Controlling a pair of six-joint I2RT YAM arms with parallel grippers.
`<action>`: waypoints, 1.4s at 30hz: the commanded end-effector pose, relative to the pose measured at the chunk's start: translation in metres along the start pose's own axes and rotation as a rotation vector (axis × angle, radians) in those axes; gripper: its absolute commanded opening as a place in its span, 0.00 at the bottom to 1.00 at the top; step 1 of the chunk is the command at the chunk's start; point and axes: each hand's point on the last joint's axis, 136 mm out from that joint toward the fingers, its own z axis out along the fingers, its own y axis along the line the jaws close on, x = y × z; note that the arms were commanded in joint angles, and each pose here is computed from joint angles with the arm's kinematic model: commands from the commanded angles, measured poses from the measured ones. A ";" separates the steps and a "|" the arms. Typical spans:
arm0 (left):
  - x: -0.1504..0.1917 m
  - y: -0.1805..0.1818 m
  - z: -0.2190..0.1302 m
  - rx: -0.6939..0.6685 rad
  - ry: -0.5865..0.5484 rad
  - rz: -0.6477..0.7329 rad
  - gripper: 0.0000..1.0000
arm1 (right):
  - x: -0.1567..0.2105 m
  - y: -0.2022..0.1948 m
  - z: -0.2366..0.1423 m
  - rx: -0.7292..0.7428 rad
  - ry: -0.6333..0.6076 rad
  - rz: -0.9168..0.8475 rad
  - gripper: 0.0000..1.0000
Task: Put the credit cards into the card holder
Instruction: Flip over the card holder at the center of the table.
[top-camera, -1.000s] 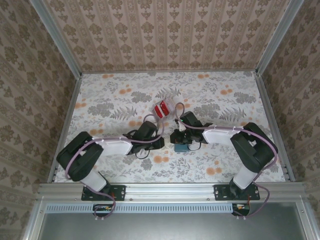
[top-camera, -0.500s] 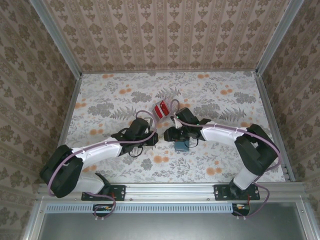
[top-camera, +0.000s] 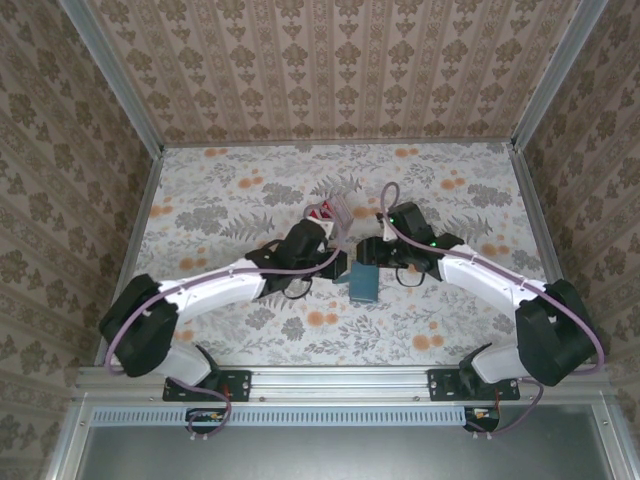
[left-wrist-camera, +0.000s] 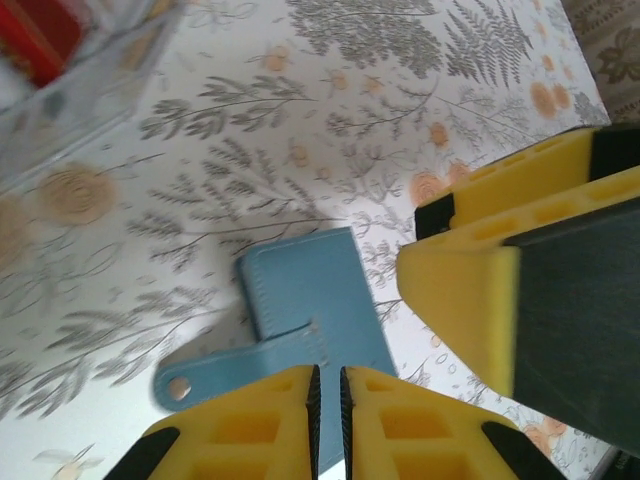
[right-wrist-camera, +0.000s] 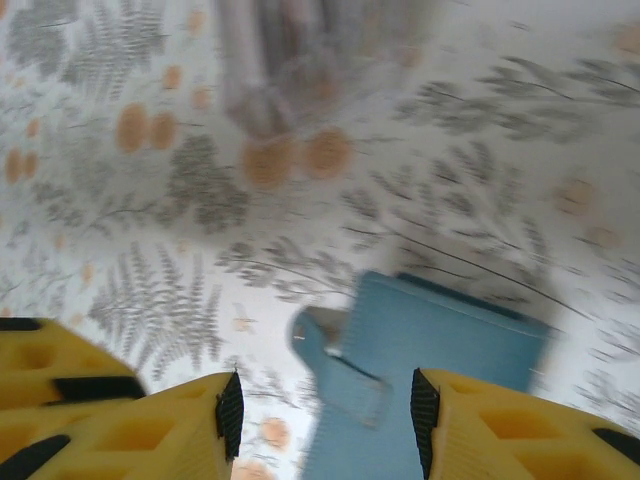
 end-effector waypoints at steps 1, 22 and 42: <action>0.013 -0.006 0.021 0.001 0.096 0.040 0.15 | 0.017 -0.029 -0.003 0.052 0.028 0.062 0.50; 0.064 0.047 0.070 -0.162 0.326 -0.045 0.12 | 0.073 -0.047 0.049 -0.051 0.203 0.206 0.53; 0.085 0.071 0.071 -0.207 0.329 -0.089 0.07 | 0.073 -0.004 0.071 -0.172 0.229 0.208 0.34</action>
